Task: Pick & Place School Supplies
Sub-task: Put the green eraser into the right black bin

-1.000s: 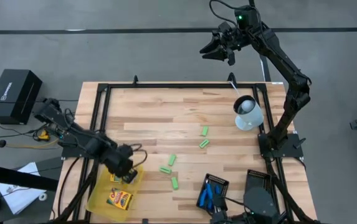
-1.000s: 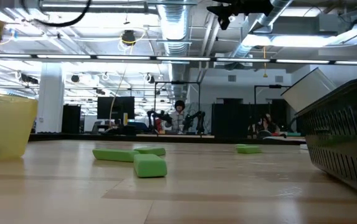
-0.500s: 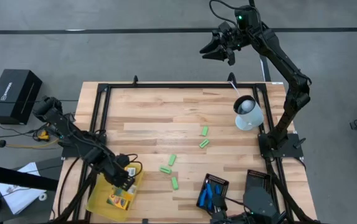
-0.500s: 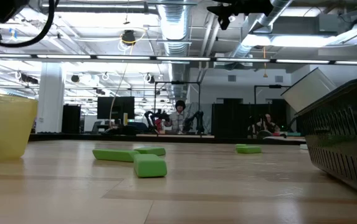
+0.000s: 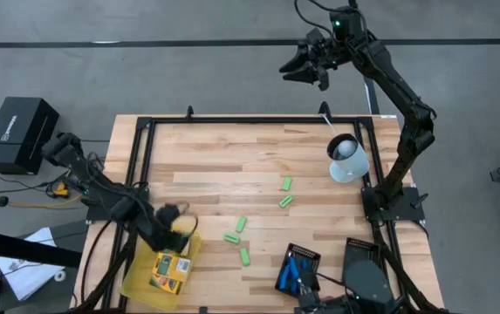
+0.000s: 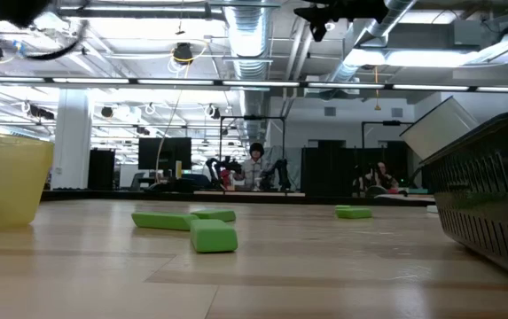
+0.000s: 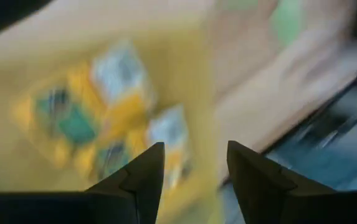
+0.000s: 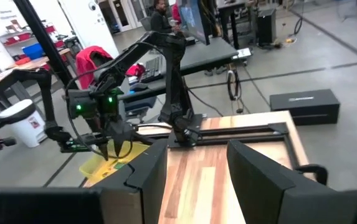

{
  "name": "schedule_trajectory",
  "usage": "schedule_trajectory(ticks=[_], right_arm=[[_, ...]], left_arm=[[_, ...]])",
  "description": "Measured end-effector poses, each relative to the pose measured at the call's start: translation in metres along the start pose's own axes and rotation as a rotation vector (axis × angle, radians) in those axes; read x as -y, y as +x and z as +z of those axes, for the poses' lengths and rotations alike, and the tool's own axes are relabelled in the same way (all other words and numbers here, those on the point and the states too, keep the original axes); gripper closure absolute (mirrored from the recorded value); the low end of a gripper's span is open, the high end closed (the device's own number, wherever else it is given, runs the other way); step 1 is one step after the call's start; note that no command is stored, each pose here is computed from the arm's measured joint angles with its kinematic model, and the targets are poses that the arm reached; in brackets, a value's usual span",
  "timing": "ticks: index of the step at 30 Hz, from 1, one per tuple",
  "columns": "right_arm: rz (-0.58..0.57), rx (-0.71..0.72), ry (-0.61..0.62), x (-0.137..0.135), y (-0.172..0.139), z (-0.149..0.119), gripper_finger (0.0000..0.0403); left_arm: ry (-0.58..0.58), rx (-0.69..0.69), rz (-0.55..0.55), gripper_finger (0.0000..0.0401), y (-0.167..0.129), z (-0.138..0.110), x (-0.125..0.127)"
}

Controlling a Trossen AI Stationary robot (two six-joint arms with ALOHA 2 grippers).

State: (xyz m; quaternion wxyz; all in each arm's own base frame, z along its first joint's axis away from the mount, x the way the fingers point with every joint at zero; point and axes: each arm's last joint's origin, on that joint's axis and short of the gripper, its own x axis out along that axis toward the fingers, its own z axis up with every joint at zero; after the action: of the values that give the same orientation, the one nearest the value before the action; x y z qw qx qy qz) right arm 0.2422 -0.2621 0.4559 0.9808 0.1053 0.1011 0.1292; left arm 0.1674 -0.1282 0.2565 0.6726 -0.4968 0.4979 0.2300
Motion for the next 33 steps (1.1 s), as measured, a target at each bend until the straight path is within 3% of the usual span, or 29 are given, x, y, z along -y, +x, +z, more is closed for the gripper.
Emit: schedule_trajectory(ticks=[5,10,14,18,23,27,33], right_arm=[[-0.045,0.008,-0.03,0.002,0.0,0.002,0.0244],[-0.054,0.055,-0.033,0.002,0.0,0.011,0.0244],[-0.054,0.081,-0.008,0.002,0.0,0.015,0.0244],[-0.074,0.084,0.025,0.003,0.0,0.016,0.0244],[-0.124,0.091,0.116,0.004,0.001,0.016,0.0244],[-0.136,0.095,0.185,0.003,0.005,0.016,0.0244],[-0.157,0.094,0.209,-0.001,0.015,0.017,0.0244]], left_arm=[[-0.025,0.302,-0.091,0.0237,-0.019,0.044,-0.001],[0.046,0.512,-0.159,0.0254,-0.028,0.099,0.008],[0.128,0.569,-0.223,0.0268,-0.026,0.145,0.015],[0.245,0.602,-0.187,0.0309,-0.014,0.184,0.014],[0.427,0.571,-0.169,0.0387,0.008,0.225,0.007],[0.562,0.42,-0.241,0.0394,0.031,0.242,0.001],[0.716,0.228,-0.296,0.04,0.069,0.24,0.003]])
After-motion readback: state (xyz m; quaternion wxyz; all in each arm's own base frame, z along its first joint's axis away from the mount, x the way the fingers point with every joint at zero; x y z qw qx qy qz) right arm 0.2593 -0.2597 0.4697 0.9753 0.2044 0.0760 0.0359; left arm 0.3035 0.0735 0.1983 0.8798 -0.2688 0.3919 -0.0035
